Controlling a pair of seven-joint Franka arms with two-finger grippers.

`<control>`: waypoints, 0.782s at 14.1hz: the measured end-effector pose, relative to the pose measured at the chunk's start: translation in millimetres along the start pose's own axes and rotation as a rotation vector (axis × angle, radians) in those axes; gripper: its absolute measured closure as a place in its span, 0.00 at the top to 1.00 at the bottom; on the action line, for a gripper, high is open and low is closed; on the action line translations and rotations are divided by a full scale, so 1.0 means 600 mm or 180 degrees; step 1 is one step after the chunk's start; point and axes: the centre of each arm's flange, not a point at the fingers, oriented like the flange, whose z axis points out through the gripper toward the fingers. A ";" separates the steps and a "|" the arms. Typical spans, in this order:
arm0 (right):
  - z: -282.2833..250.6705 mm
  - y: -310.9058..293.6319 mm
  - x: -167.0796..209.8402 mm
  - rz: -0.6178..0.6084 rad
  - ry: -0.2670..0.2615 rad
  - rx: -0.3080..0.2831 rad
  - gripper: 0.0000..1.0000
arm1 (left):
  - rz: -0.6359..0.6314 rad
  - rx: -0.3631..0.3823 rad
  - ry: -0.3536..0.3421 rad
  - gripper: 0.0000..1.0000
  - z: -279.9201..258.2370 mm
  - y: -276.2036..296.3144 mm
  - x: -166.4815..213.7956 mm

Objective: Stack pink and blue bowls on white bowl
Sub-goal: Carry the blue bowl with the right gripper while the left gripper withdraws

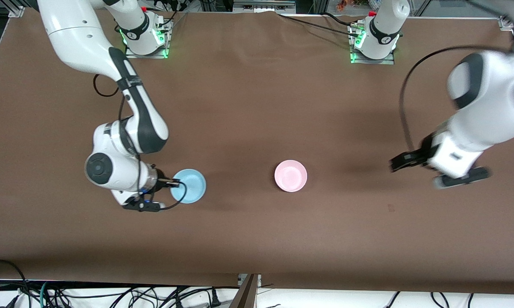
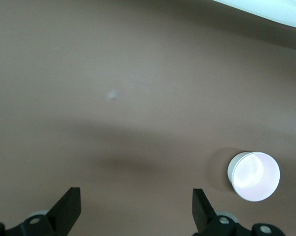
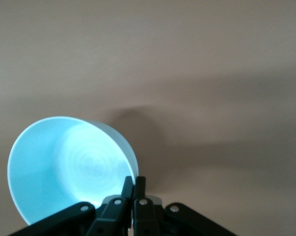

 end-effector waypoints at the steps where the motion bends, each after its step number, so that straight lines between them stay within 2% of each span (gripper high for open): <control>1: -0.002 -0.042 -0.017 0.0112 -0.0002 0.0042 0.02 | -0.0046 0.0015 -0.0069 1.00 -0.026 -0.033 -0.007; 5: -0.007 -0.239 -0.116 0.0541 0.0081 0.0175 0.02 | 0.0077 0.0042 -0.0166 1.00 -0.081 -0.126 -0.017; 7: 0.016 -0.334 -0.184 0.0680 0.0156 0.0273 0.02 | 0.0199 0.0210 -0.0174 1.00 -0.097 -0.157 -0.023; 9: 0.049 -0.405 -0.240 0.0734 0.0271 0.0385 0.02 | 0.0334 0.0279 -0.0223 1.00 -0.107 -0.162 -0.032; 11: 0.082 -0.441 -0.266 0.0745 0.0384 0.0452 0.02 | 0.0389 0.0286 -0.0252 1.00 -0.105 -0.157 -0.035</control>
